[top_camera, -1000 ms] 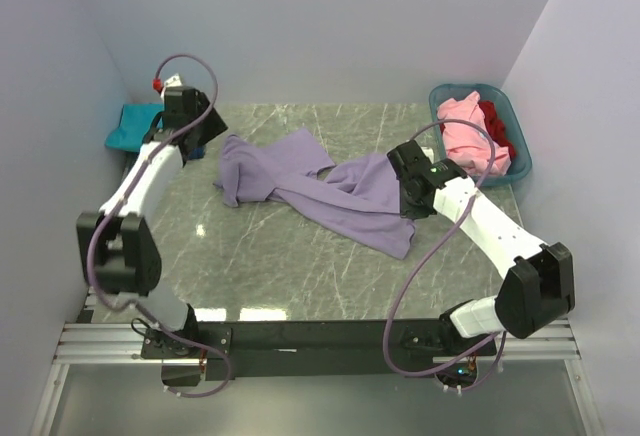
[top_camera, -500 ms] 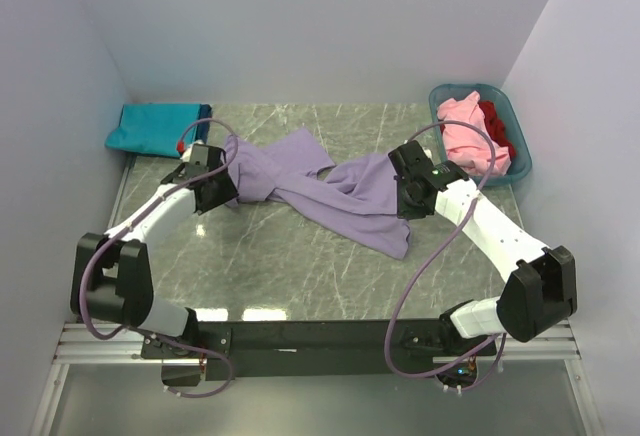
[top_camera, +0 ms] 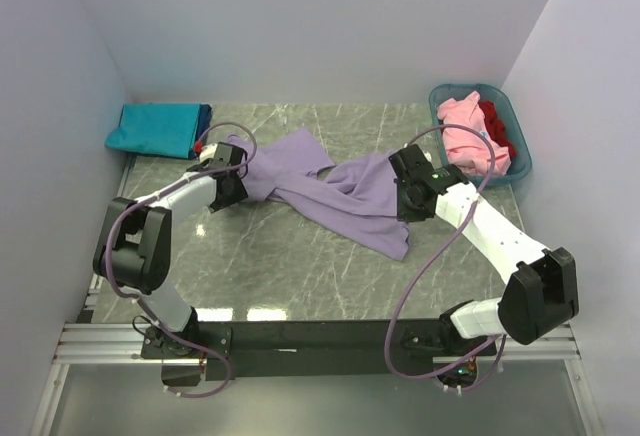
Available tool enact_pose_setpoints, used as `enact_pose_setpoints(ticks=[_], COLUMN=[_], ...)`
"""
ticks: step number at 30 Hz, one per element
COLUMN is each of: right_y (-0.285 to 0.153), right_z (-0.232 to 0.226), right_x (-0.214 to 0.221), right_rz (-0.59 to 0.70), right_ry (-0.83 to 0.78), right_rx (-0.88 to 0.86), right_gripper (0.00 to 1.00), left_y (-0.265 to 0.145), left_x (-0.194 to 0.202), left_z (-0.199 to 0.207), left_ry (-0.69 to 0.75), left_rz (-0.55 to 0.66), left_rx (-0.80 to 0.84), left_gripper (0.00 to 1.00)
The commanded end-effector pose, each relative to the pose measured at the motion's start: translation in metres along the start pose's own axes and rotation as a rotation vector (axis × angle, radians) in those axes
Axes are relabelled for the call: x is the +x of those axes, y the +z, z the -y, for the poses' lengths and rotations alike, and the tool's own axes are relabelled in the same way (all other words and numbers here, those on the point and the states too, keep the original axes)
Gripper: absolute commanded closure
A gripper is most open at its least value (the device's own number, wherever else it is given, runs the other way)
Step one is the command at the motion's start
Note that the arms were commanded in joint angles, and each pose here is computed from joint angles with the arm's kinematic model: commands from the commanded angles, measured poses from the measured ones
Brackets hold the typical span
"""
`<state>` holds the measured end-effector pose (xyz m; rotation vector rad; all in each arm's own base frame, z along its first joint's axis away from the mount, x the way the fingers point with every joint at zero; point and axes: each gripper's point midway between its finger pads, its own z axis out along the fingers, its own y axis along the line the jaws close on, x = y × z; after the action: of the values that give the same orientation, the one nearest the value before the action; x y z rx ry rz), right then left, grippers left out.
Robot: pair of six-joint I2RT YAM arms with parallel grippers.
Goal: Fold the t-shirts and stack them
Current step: Flatten the tshirt out
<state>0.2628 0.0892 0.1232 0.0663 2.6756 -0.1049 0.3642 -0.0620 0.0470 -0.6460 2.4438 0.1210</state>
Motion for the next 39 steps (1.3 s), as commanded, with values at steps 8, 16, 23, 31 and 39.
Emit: enact_pose_setpoints(ticks=[8,16,23,31,39], right_y=[-0.006,-0.007,-0.007,-0.007,-0.007], right_z=[0.005,0.005,0.005,0.005,0.008], right_x=[-0.004,-0.005,-0.004,-0.003,-0.004], right_rz=[0.055,0.06,0.059,0.056,0.059], right_ry=[0.014,0.013,0.011,0.013,0.016], right_rx=[-0.007,-0.007,-0.01,-0.008,0.006], right_gripper=[1.0,1.0,1.0,1.0,1.0], left_y=[0.003,-0.004,0.001,0.008,-0.018], left_x=[-0.024,-0.024,-0.026,-0.018,-0.032], left_z=[0.008,-0.018,-0.007,-0.004,-0.009], left_ry=[-0.048,-0.079,-0.069,-0.044,-0.027], left_rz=[0.074,0.067,0.046,0.004,0.02], left_rx=[-0.015,-0.061,0.015,0.017,0.013], left_gripper=[0.49,0.57,0.6,0.68,0.99])
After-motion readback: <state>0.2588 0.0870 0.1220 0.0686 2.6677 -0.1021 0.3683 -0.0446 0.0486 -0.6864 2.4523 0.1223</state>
